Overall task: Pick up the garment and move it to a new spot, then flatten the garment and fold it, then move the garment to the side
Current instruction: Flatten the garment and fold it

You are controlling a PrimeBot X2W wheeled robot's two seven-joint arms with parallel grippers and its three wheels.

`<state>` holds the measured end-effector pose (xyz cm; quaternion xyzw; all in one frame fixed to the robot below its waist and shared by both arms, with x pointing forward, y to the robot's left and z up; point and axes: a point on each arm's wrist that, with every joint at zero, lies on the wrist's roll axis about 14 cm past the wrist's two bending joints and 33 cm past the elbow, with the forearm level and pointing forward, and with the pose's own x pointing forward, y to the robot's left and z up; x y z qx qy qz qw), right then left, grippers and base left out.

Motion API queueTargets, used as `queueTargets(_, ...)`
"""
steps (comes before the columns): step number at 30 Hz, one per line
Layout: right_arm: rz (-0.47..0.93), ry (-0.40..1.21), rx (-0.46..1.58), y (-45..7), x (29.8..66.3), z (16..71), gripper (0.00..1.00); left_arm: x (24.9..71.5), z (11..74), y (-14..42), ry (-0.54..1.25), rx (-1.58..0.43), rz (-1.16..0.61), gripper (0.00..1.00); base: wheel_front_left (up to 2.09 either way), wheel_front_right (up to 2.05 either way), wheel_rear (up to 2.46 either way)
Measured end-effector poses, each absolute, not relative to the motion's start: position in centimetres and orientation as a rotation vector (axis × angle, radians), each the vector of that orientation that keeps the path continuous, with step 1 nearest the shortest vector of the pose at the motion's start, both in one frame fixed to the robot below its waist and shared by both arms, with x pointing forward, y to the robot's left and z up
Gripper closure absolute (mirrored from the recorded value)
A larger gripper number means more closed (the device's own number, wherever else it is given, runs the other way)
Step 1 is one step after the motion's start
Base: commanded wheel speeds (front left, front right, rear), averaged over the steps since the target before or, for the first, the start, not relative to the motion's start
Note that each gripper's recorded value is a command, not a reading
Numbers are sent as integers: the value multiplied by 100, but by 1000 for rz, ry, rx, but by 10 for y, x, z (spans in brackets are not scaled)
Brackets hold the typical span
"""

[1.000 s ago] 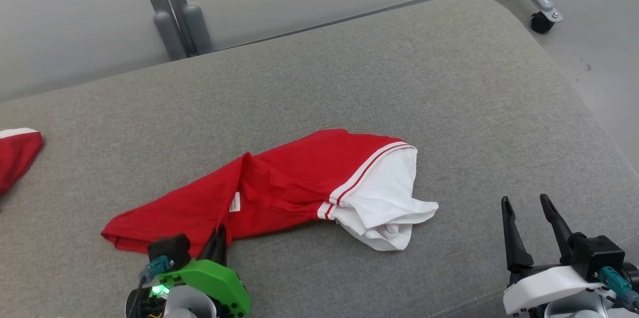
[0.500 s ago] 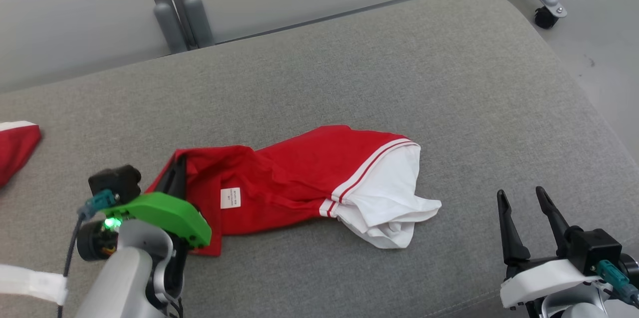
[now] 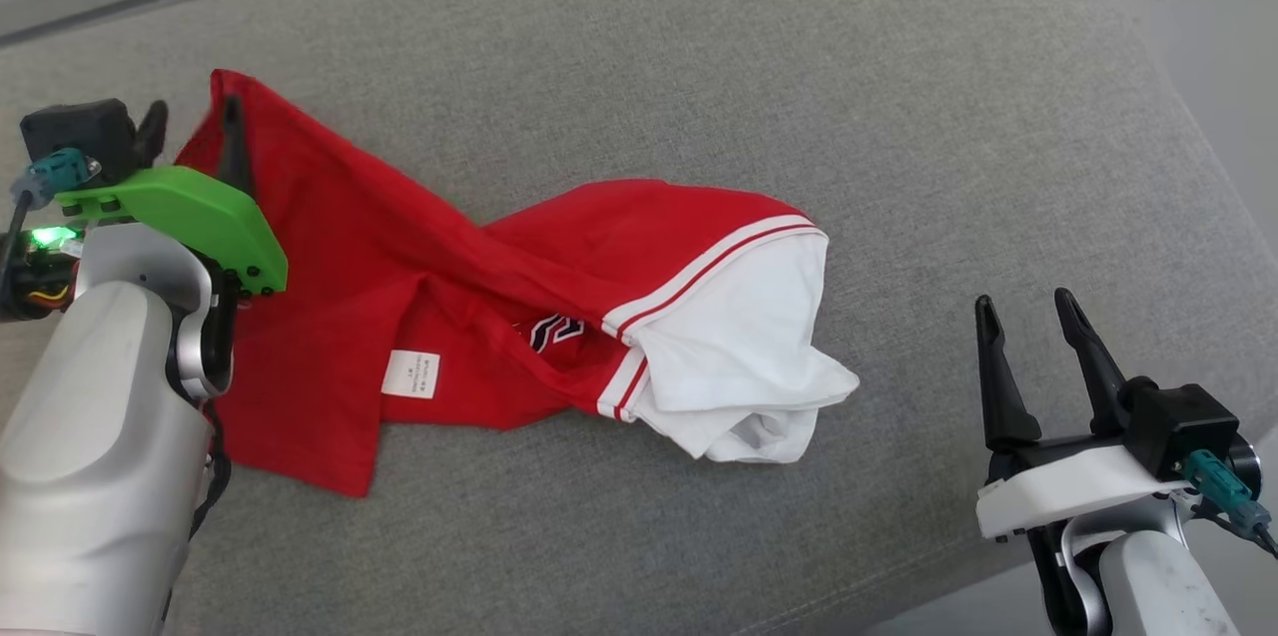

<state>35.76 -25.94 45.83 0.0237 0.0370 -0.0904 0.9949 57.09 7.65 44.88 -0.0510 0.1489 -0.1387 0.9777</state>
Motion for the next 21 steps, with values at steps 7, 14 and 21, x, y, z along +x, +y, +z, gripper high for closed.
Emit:
queueTargets(7, -230, 121, 43, -271, 348, 445, 0, 568, 419, 72, 294, -141, -277, 0, 0, 0, 0)
queueTargets(14, -251, 131, 35, -276, 325, 445, 0, 501, 408, 41, 336, -172, -396, 0, 0, 0, 0)
queueTargets(21, -179, 84, 56, -255, 331, 456, 0, 420, 408, 46, 422, -208, -379, 0, 0, 0, 0)
